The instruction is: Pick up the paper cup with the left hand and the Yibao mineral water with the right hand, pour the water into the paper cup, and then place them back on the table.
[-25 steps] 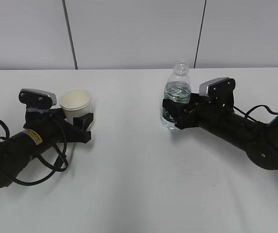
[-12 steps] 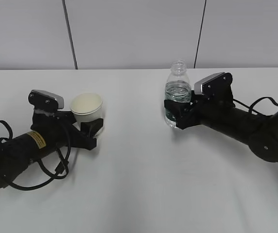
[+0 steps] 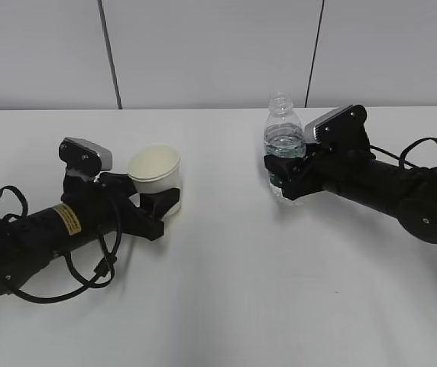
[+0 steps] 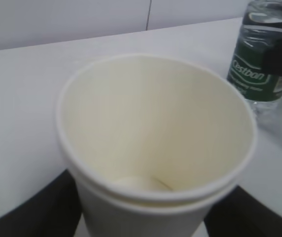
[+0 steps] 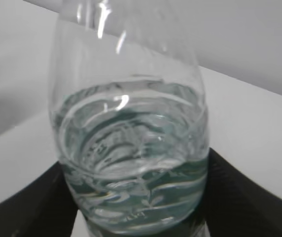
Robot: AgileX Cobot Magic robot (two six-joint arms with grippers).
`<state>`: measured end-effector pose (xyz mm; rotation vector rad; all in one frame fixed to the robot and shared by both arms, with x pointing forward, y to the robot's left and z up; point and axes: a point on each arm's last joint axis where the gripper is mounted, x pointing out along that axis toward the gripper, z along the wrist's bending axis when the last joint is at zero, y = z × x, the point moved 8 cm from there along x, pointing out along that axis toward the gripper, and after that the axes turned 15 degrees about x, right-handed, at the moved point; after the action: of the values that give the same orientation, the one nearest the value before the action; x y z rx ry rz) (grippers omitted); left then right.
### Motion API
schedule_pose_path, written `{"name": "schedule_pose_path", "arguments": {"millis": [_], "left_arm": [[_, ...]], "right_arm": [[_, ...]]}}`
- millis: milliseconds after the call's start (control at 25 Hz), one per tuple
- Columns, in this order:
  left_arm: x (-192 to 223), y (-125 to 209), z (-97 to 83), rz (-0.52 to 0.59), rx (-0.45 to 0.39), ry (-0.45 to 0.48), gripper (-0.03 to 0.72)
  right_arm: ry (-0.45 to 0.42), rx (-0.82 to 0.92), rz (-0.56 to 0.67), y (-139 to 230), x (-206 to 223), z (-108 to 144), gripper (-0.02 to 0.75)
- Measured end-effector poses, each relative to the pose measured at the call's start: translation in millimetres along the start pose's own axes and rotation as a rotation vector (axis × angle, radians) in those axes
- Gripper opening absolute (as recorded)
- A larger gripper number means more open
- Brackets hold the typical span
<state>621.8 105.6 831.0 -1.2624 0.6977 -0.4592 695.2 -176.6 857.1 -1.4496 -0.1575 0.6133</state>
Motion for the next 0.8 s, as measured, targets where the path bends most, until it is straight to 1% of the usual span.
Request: {"name": "schedule_pose_path", "arguments": {"millis": [200, 440, 800], "left_arm": [[4.7, -4.4, -17.7, -0.008, 0.008, 0.048, 0.442], [16.8, -19.8, -34.4, -0.054, 0.031, 0.106, 0.442], [31.7, -41.9, -53.7, -0.118, 0.06, 0.169, 0.442]], "right_arm": [[-0.011, -0.07, -0.018, -16.0, -4.0, 4.0, 0.509], [0.0, -0.179, -0.005, -25.2, -8.3, 4.3, 0.508], [0.01, -0.347, -0.002, -40.8, -14.8, 5.8, 0.507]]}}
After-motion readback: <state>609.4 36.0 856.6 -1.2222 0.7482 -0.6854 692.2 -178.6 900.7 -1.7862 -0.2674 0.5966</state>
